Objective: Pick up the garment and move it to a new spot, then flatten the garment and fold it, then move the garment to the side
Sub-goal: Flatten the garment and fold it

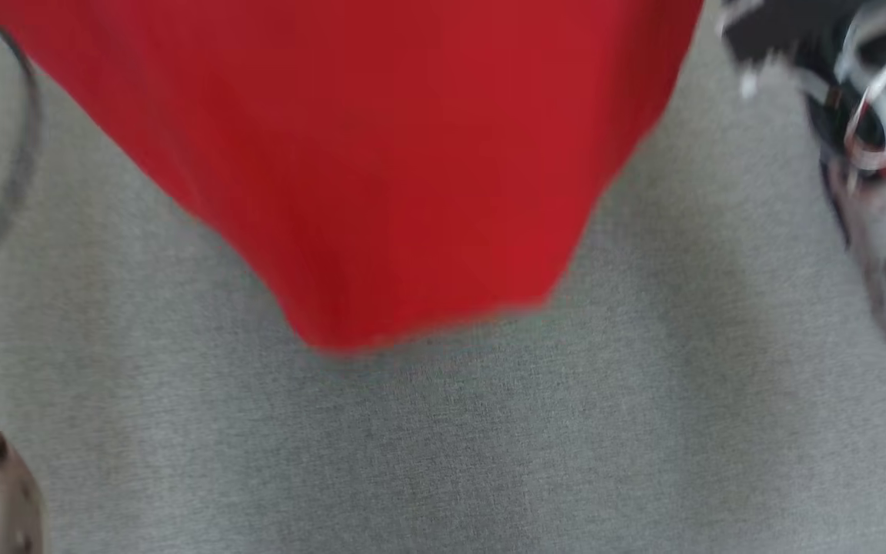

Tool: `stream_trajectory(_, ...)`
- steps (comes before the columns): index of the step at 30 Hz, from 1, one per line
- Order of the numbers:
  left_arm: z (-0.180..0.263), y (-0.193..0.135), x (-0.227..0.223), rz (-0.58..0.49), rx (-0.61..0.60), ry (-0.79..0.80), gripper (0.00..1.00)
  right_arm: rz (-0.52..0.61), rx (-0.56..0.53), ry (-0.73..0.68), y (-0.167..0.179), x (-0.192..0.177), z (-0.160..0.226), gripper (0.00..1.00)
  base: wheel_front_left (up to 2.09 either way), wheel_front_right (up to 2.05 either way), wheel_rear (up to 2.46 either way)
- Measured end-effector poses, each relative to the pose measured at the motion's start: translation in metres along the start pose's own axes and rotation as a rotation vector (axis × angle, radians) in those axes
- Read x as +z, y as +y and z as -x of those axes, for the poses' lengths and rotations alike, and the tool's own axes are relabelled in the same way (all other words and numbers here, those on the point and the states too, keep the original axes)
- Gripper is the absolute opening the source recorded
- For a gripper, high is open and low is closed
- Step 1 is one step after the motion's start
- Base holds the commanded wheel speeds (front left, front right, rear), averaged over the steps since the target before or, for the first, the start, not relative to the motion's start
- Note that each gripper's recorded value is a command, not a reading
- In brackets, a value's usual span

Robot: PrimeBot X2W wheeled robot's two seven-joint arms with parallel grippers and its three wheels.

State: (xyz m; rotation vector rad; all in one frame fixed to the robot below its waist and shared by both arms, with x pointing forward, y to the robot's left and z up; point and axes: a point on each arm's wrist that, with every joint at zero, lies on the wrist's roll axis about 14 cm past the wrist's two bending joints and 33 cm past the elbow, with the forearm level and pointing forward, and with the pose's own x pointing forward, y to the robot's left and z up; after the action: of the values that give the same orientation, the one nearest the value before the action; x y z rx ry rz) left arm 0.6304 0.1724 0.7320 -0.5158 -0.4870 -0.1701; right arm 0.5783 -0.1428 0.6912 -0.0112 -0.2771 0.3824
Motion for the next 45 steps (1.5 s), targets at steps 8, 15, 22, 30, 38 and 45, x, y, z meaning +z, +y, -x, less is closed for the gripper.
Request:
stream_trajectory(8,-0.045,-0.014,0.019,0.014,-0.067,-0.247,0.00,0.091,-0.118,-0.206,-0.048,0.024,-0.049,0.00,0.00,0.00,0.00)
stream_trajectory(15,-0.061,-0.046,0.046,0.024,-0.213,-0.428,0.00,0.160,-0.222,-0.337,-0.078,0.035,-0.055,0.00,0.00,0.00,0.00)
stream_trajectory(22,-0.059,-0.061,0.049,0.060,-0.288,-0.503,0.00,0.236,-0.262,-0.364,-0.086,0.030,-0.051,0.00,0.00,0.00,0.00)
stream_trajectory(30,-0.024,-0.020,-0.089,0.096,-0.235,-0.171,0.00,0.210,-0.217,-0.136,-0.077,-0.079,-0.039,0.00,0.00,0.00,0.00)
stream_trajectory(38,0.033,0.012,-0.123,0.129,-0.181,0.047,0.00,0.152,-0.115,0.046,-0.051,-0.130,-0.010,0.00,0.00,0.00,0.00)
stream_trajectory(45,0.090,0.006,-0.127,0.223,-0.160,0.214,0.00,0.064,-0.086,0.203,-0.034,-0.145,0.023,0.00,0.00,0.00,0.00)
